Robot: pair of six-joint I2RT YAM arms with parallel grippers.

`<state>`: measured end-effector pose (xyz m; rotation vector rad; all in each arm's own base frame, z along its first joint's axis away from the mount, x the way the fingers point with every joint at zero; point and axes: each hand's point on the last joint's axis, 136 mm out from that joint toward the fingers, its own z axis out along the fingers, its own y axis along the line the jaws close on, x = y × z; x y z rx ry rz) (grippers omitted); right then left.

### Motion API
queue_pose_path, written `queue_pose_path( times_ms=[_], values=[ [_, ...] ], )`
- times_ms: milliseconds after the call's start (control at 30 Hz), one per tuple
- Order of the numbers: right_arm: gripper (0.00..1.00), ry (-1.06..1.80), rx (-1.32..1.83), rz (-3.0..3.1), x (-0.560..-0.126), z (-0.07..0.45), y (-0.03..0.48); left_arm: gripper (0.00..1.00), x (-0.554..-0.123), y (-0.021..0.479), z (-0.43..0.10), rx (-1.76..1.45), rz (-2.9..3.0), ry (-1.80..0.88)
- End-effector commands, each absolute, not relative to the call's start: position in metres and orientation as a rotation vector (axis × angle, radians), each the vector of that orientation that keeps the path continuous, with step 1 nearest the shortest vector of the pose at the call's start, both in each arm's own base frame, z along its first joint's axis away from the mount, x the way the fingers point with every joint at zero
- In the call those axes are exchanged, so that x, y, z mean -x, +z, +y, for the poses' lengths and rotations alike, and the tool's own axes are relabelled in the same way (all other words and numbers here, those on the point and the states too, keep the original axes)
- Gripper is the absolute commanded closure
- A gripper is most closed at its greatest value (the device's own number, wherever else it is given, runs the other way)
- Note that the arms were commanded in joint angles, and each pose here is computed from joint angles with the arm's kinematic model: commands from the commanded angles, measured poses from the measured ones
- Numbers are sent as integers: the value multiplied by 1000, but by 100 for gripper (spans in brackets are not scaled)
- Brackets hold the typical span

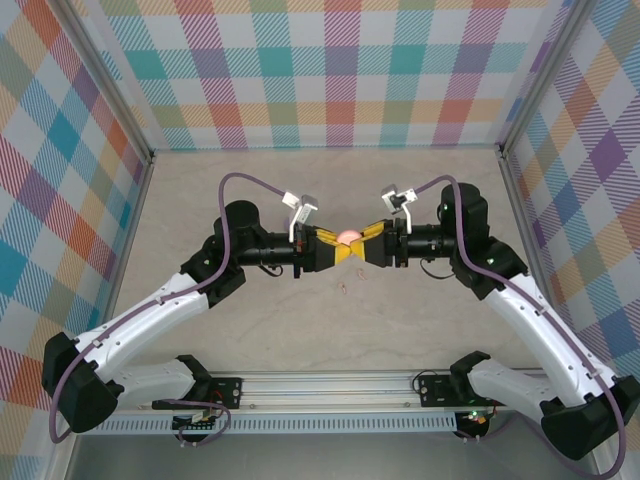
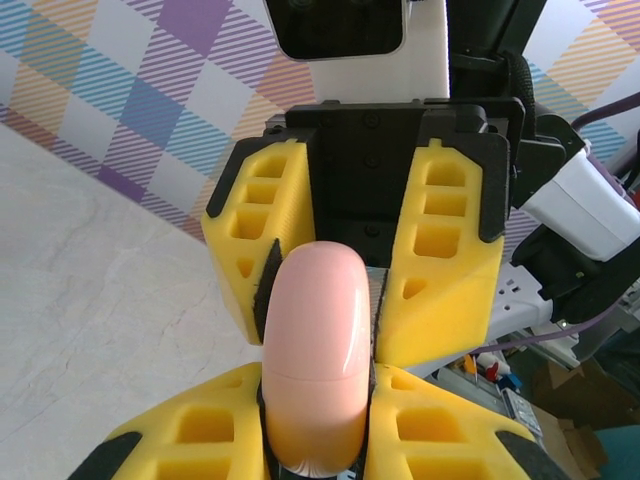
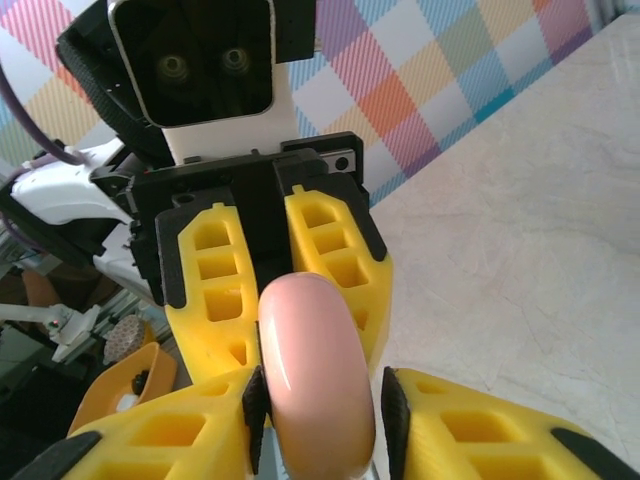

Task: Insert wireless bluetooth earbuds into charging case

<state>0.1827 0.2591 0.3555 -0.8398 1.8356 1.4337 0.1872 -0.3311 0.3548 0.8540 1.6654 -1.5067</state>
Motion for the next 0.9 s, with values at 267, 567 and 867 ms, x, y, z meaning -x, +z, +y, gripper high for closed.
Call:
queue_pose_path(
  times_ms=[267,567,867],
  values=[
    [62,1352,814,1768,-174,249,375,92,-186,372,-332,-870,1590,-1468],
    [76,1397,838,1774,-175,255,373,88,-183,371,-333,-891,1587,-1486],
    [79,1435,886,1793,-170,259,367,82,-182,378,-334,-889,1565,-1497]
  ],
)
